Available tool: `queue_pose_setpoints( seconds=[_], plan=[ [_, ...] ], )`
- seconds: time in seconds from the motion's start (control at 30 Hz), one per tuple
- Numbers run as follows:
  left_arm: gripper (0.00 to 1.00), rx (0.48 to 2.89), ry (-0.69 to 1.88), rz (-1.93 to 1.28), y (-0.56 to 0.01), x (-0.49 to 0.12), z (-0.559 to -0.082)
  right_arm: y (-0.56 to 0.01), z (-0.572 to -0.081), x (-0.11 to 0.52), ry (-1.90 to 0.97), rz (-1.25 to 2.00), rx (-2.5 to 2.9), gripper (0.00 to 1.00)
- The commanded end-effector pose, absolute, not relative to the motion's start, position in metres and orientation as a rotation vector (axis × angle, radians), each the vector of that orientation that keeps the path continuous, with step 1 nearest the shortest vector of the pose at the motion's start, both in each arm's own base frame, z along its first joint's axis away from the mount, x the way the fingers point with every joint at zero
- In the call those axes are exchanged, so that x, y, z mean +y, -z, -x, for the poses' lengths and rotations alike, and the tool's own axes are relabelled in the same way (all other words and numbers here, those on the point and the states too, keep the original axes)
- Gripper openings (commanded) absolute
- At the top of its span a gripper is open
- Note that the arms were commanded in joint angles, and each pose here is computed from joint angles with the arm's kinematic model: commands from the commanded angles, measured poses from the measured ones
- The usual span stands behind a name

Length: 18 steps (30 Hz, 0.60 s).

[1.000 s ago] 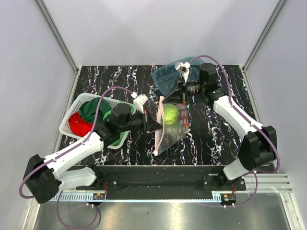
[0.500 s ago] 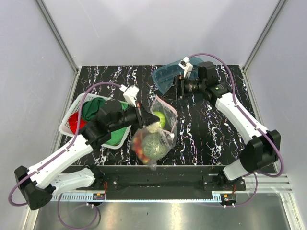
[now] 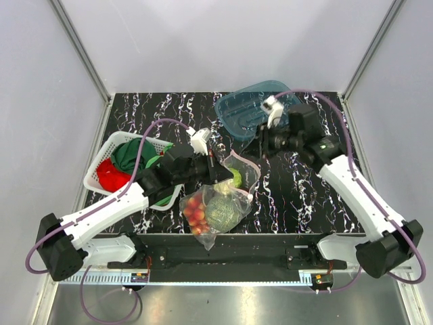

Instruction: Open the zip-top bag and remove the fake food

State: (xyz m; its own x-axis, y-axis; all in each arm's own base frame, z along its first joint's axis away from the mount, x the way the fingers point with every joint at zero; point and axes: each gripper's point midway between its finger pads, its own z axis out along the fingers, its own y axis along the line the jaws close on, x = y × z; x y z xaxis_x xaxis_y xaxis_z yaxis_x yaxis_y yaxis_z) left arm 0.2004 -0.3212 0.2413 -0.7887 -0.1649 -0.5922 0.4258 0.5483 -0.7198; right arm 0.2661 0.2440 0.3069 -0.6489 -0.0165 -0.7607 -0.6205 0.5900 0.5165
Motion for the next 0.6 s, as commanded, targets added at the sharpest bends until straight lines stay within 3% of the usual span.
queue_pose_setpoints(
  seconds=[0.0,0.2,0.33,0.37,0.57],
  plan=[
    [0.00,2.012,1.297,-0.203,-0.278,-0.327,-0.208,-0.266,-0.251,0.261,-1.109,0.531,2.180,0.29],
    [0.00,1.987,1.305,-0.227,-0.290,-0.333,-0.212,-0.233,-0.243,0.273,-1.146,0.539,2.248,0.30],
    [0.00,1.982,1.301,-0.248,-0.295,-0.339,-0.216,-0.211,-0.244,0.279,-1.148,0.552,2.292,0.42],
    [0.00,1.975,1.304,-0.252,-0.299,-0.340,-0.216,-0.208,-0.246,0.280,-1.143,0.550,2.299,0.50],
    [0.00,1.969,1.274,-0.262,-0.306,-0.344,-0.224,-0.192,-0.248,0.283,-1.125,0.554,2.340,0.66]
  ],
)
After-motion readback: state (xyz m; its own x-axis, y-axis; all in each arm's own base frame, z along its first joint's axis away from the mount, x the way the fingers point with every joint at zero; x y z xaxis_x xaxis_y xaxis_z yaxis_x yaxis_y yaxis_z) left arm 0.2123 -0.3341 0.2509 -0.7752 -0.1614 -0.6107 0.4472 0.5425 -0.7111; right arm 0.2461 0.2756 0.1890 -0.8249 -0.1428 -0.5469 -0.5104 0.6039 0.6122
